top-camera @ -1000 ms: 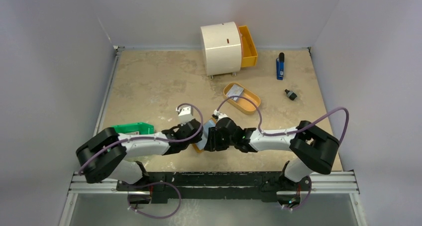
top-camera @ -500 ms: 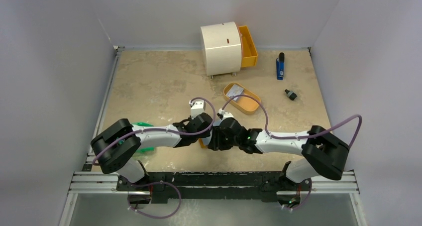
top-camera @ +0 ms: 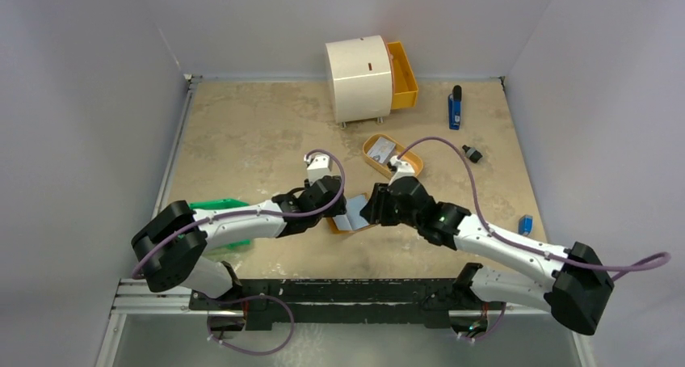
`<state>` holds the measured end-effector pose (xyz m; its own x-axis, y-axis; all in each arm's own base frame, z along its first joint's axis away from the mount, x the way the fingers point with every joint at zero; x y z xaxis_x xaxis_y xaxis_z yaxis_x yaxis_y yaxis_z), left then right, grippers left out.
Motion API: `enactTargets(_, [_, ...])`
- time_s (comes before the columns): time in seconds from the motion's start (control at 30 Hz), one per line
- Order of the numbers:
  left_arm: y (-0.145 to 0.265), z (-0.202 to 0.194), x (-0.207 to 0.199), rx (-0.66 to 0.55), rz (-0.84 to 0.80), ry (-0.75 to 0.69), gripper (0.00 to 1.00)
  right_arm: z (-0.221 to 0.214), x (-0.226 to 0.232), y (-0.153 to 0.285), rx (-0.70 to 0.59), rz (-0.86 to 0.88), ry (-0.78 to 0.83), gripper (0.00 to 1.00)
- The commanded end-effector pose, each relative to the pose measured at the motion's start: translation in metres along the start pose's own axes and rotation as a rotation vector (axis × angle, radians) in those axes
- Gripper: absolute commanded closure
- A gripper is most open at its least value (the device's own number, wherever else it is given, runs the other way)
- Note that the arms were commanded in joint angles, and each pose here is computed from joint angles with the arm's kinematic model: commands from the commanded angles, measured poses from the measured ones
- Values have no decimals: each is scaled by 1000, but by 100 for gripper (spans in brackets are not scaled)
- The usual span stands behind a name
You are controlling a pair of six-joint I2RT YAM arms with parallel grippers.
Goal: Put the credit cards into the card holder
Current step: Adjust the card holder at the center of the board, then pick up the credit card from the storage box.
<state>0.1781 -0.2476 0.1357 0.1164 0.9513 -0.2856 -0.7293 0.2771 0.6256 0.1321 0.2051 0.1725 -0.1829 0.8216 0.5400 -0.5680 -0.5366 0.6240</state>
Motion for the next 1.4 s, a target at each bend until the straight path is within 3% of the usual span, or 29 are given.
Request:
enactTargets(0.0, [7, 17, -14, -37, -50, 8, 52, 35, -4, 13, -109, -28, -39, 54])
enactTargets(0.33, [-4, -13, 9, 24, 15, -14, 55, 106, -12, 15, -272, -74, -178, 51])
enactTargets(0.73, [-4, -21, 12, 40, -5, 11, 55, 168, -54, -35, -285, -179, -399, 42])
enactTargets(1.37, [3, -7, 1, 25, -46, 36, 55, 185, -85, -108, -225, -284, -582, 44])
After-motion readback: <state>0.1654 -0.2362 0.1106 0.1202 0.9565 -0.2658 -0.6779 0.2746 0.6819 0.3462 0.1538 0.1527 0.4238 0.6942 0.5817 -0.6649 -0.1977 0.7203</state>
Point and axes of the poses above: each gripper's point midway between its finger pads, its own y axis back along the fingers, its own x axis along the line the jaws close on, z = x × y, the point moved 10 cm from there along y, back along the fingers, and after that the axes turned 4 degrees about -y, right-handed, at the moved point
